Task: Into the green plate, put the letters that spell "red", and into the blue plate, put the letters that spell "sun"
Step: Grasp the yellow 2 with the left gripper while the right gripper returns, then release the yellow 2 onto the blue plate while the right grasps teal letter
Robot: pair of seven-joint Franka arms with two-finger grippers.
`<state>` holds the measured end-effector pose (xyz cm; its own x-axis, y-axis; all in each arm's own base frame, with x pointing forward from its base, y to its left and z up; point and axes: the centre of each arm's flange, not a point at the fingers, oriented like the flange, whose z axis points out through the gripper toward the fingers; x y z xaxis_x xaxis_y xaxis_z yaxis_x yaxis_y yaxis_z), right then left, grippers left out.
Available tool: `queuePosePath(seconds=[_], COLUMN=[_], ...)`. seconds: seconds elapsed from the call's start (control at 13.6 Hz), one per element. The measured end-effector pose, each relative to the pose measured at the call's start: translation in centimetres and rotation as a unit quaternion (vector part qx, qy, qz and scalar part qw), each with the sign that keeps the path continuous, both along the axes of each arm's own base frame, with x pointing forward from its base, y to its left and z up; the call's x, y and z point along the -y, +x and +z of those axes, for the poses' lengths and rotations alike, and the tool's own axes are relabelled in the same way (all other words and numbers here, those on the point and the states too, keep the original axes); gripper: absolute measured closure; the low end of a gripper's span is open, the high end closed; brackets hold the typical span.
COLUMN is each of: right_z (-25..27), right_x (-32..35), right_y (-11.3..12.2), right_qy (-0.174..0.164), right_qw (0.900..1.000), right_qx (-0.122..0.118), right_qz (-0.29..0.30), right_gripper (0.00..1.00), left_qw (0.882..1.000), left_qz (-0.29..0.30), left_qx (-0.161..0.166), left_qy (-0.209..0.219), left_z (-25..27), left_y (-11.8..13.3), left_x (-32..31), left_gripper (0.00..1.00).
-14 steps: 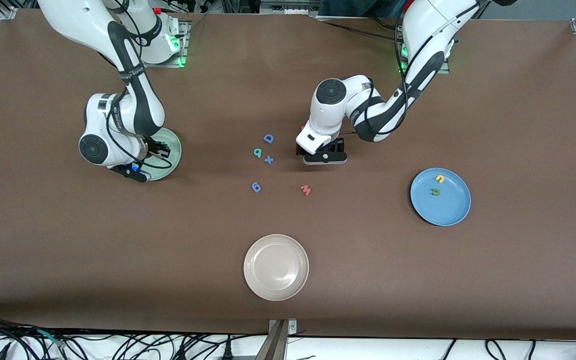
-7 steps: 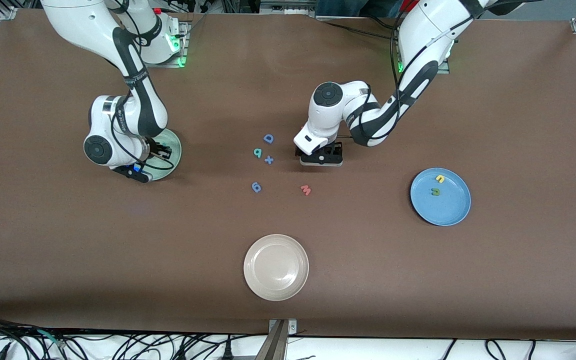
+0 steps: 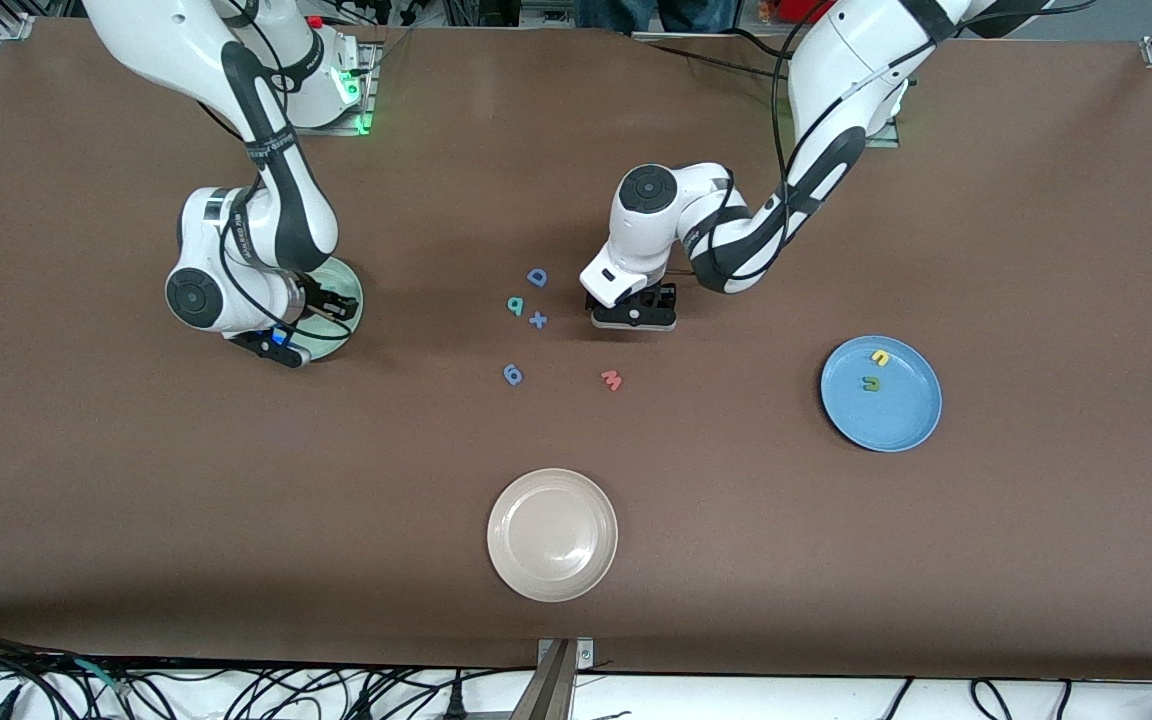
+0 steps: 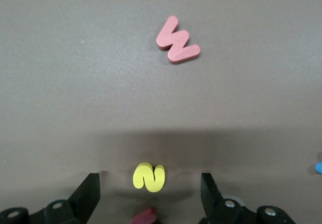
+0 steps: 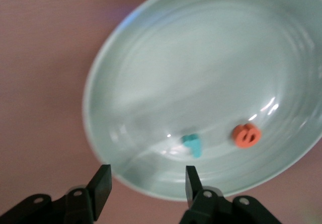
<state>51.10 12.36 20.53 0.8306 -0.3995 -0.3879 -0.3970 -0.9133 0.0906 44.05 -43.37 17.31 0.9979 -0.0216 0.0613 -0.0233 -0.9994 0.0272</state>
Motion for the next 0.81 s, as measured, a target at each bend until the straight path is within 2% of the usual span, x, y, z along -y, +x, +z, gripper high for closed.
queuePosePath(seconds=[0.07,0.22,0.29,0.37,0.44,0.59,0.81], right_z=[0.7,2.0,2.5,3.0,3.4,3.2,1.7], right_x=[-1.8,-6.2,-8.4,-10.2,-11.8,-14.4,-17.4], right_y=[0.2,0.2,0.1,0.0,-0.1,-0.6,-1.6], right_qy=[-0.002,-0.011,-0.017,-0.022,-0.027,-0.037,-0.053], right_qw=[1.000,0.999,0.998,0.996,0.994,0.989,0.981], right_qx=[0.004,0.010,0.013,0.017,0.025,0.047,0.064], right_qz=[-0.013,-0.046,-0.064,-0.084,-0.102,-0.135,-0.173], right_gripper=[0.32,0.27,0.21,0.21,0.15,0.02,0.02], left_qw=[1.000,1.000,1.000,1.000,1.000,1.000,1.000], left_qz=[0.000,-0.002,-0.003,-0.003,-0.004,-0.004,0.003], left_qx=[0.000,-0.001,-0.001,0.000,0.001,0.001,0.003], left_qy=[0.000,0.000,0.001,0.001,0.000,0.000,0.000], left_z=[-0.1,-0.1,-0.1,0.0,0.0,0.0,0.1], left_y=[-0.1,-0.1,-0.2,-0.2,-0.2,-0.3,0.5], left_x=[0.0,0.1,0.2,0.3,0.3,0.4,-0.2], left_gripper=[0.19,0.42,0.54,0.63,0.73,0.73,0.73])
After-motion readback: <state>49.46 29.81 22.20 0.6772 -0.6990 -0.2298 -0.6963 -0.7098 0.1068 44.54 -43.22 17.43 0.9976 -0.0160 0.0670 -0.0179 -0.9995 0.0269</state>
